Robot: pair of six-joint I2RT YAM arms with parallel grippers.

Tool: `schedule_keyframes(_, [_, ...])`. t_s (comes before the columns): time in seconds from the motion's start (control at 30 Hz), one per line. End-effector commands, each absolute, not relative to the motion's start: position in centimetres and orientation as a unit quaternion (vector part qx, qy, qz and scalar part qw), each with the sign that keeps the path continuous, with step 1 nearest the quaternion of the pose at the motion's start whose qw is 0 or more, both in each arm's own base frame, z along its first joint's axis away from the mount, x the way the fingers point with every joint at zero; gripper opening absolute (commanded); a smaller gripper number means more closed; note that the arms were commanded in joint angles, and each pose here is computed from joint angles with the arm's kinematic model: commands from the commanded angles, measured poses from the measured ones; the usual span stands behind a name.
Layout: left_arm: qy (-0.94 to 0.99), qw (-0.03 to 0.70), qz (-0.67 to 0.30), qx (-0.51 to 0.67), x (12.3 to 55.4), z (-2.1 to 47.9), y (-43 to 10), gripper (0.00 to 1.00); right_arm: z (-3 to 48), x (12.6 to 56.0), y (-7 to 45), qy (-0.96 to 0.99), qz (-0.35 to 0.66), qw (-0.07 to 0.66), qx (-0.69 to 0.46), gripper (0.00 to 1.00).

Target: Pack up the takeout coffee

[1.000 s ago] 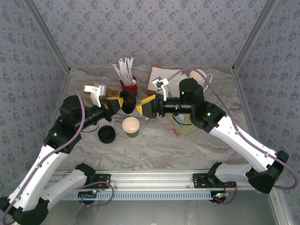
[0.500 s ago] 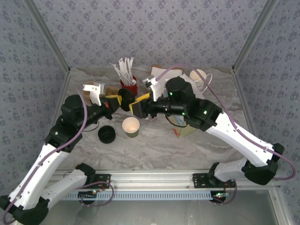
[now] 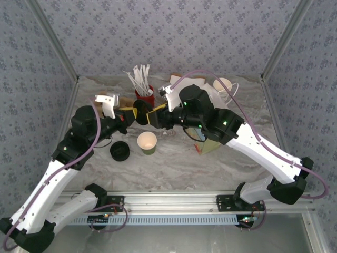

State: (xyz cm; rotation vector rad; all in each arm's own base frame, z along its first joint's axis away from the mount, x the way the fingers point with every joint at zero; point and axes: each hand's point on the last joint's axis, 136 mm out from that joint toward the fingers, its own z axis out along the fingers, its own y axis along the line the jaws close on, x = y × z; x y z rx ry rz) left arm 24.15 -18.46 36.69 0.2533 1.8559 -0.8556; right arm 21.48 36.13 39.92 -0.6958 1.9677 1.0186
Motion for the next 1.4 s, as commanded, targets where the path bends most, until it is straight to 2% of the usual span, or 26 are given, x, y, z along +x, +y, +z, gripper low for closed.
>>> schedule_keyframes(0.0, [0.764,0.527,-0.354,0.115,24.1,37.5,-18.6,0.02,40.3,22.1,36.1,0.780,0.396,0.403,-0.268,0.38])
schedule_keyframes(0.27, [0.763,0.526,-0.354,0.122,24.1,37.4,-18.9,0.02,39.4,23.1,36.0,0.792,0.399,0.387,-0.252,0.30])
schedule_keyframes(0.47, [0.766,0.525,-0.351,0.122,24.1,37.1,-18.9,0.02,38.4,23.7,35.9,0.797,0.392,0.383,-0.254,0.19])
schedule_keyframes(0.57, [0.767,0.523,-0.352,0.122,24.1,36.9,-19.0,0.04,37.9,24.2,35.5,0.802,0.383,0.384,-0.252,0.16])
schedule_keyframes(0.63, [0.768,0.522,-0.352,0.121,24.2,36.7,-19.0,0.11,37.7,24.4,35.2,0.803,0.381,0.384,-0.249,0.13])
schedule_keyframes(0.7, [0.768,0.520,-0.353,0.121,24.1,36.7,-19.0,0.22,37.3,24.6,35.0,0.806,0.377,0.383,-0.247,0.11])
schedule_keyframes(0.87, [0.767,0.523,-0.349,0.127,23.8,36.9,-18.8,0.41,36.4,25.7,34.0,0.817,0.372,0.377,-0.230,0.09])
schedule_keyframes(0.97, [0.764,0.533,-0.334,0.146,23.4,37.1,-18.5,0.55,36.1,26.1,33.2,0.821,0.378,0.370,-0.216,0.08])
schedule_keyframes(1.1, [0.734,0.575,-0.294,0.210,22.7,37.9,-18.1,0.58,35.8,26.4,31.7,0.832,0.392,0.341,-0.197,0.09])
schedule_keyframes(1.27, [0.662,0.633,-0.225,0.333,21.7,38.4,-18.6,0.58,35.3,25.1,30.0,0.851,0.418,0.262,-0.178,0.09])
schedule_keyframes(1.3, [0.645,0.646,-0.213,0.347,21.7,38.6,-18.7,0.59,35.3,24.7,29.7,0.852,0.429,0.246,-0.171,0.09])
schedule_keyframes(1.37, [0.597,0.672,-0.188,0.396,21.3,38.2,-19.4,0.68,35.2,24.5,28.9,0.854,0.447,0.220,-0.149,0.08])
